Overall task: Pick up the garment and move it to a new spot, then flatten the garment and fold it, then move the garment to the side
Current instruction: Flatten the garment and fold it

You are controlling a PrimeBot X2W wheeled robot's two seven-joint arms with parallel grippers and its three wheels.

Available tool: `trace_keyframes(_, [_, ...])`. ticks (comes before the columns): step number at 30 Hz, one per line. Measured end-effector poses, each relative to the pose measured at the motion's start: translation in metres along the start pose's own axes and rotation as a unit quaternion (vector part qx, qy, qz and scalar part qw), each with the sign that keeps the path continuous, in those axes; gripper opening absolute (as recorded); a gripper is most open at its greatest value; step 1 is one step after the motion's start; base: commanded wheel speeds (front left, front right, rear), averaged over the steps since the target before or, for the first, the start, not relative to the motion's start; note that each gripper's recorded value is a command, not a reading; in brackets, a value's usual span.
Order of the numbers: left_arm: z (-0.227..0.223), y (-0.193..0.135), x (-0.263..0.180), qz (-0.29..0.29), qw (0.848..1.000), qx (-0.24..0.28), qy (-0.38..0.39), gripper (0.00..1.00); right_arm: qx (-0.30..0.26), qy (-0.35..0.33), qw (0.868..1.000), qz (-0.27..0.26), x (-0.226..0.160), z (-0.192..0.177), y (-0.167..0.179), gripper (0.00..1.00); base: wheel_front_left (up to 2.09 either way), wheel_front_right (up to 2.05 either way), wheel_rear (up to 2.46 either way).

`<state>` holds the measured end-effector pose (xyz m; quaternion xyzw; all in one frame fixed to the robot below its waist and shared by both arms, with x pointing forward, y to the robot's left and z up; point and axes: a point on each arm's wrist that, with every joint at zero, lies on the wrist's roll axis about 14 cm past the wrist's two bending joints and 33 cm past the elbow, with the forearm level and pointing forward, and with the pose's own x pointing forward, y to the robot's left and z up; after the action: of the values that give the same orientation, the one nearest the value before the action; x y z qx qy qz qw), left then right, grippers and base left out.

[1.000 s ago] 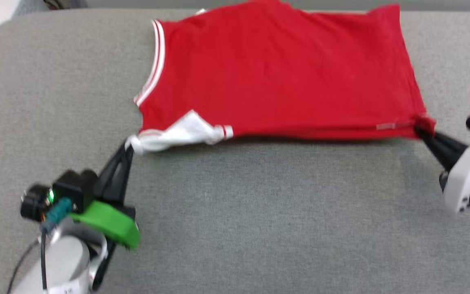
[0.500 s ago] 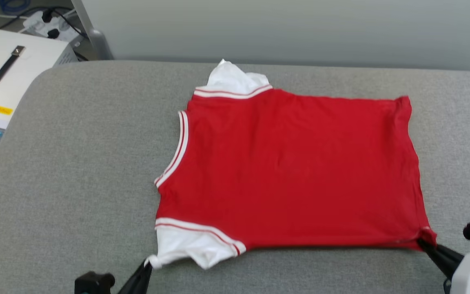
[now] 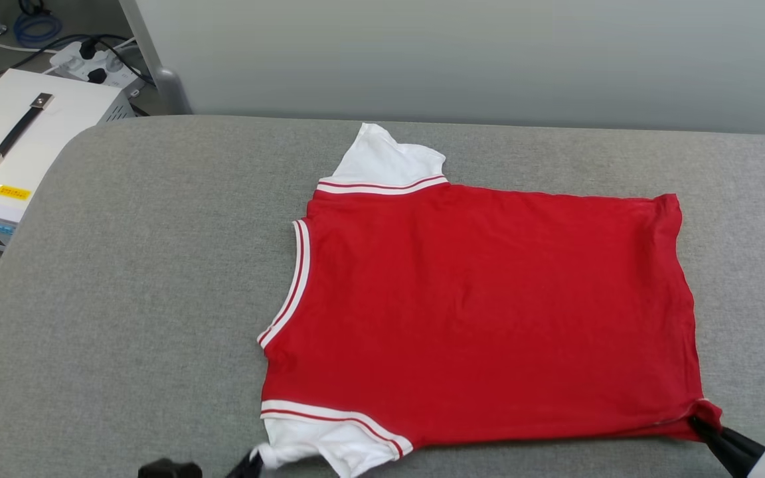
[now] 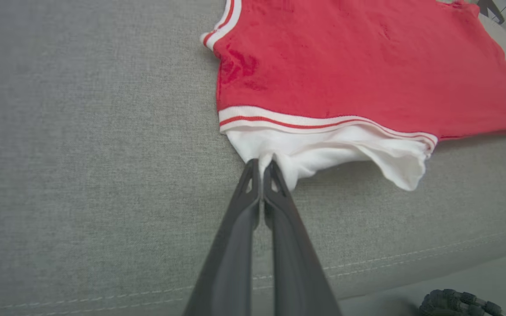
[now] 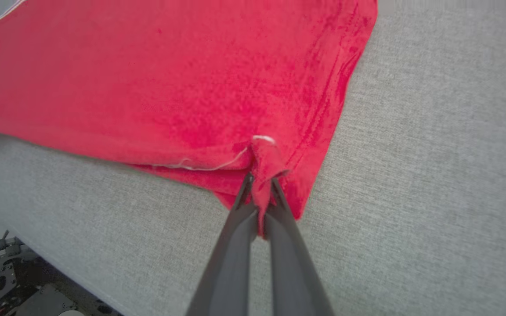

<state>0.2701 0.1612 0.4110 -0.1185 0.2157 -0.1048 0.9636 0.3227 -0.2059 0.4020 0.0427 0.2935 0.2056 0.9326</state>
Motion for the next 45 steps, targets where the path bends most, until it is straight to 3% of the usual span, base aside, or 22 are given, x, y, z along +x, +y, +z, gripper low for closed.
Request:
trace_keyframes(8, [0.068, -0.002, 0.044, -0.042, 0.993, 0.076, -0.075, 0.00, 0.002, -0.035, 0.999, -0.005, 0.010, 0.029, -0.002, 0.00, 0.00, 0.00, 0.00])
trace_keyframes(19, [0.126, 0.008, 0.123, -0.076, 0.980, 0.156, -0.096, 0.00, 0.006, -0.051, 0.999, -0.010, 0.043, 0.066, -0.016, 0.00, 0.00, 0.00, 0.00])
trace_keyframes(24, [0.122, 0.018, 0.159, -0.076, 0.981, 0.167, -0.068, 0.00, 0.005, -0.035, 0.999, -0.013, 0.063, 0.069, -0.024, 0.00, 0.00, 0.00, 0.00])
trace_keyframes(31, [0.076, 0.036, 0.196, -0.069, 0.984, 0.163, 0.003, 0.00, 0.000, -0.010, 1.000, -0.024, 0.093, 0.065, -0.040, 0.00, 0.00, 0.00, 0.00])
trace_keyframes(42, [0.048, 0.038, 0.214, -0.072, 0.985, 0.156, 0.028, 0.00, 0.001, 0.029, 0.999, -0.039, 0.112, 0.040, -0.054, 0.00, 0.00, 0.00, 0.00])
trace_keyframes(43, [0.049, 0.038, 0.213, -0.070, 0.985, 0.153, 0.026, 0.00, 0.005, 0.023, 0.999, -0.038, 0.112, 0.042, -0.053, 0.24, 0.00, 0.00, 0.00])
trace_keyframes(44, [0.050, 0.038, 0.212, -0.069, 0.986, 0.151, 0.025, 0.25, 0.007, 0.018, 0.999, -0.037, 0.111, 0.045, -0.053, 0.80, 0.00, 0.00, 0.00])
trace_keyframes(45, [0.051, 0.038, 0.211, -0.068, 0.986, 0.149, 0.024, 0.88, 0.008, 0.009, 0.999, -0.037, 0.110, 0.048, -0.052, 1.00, 0.00, 0.00, 0.00])
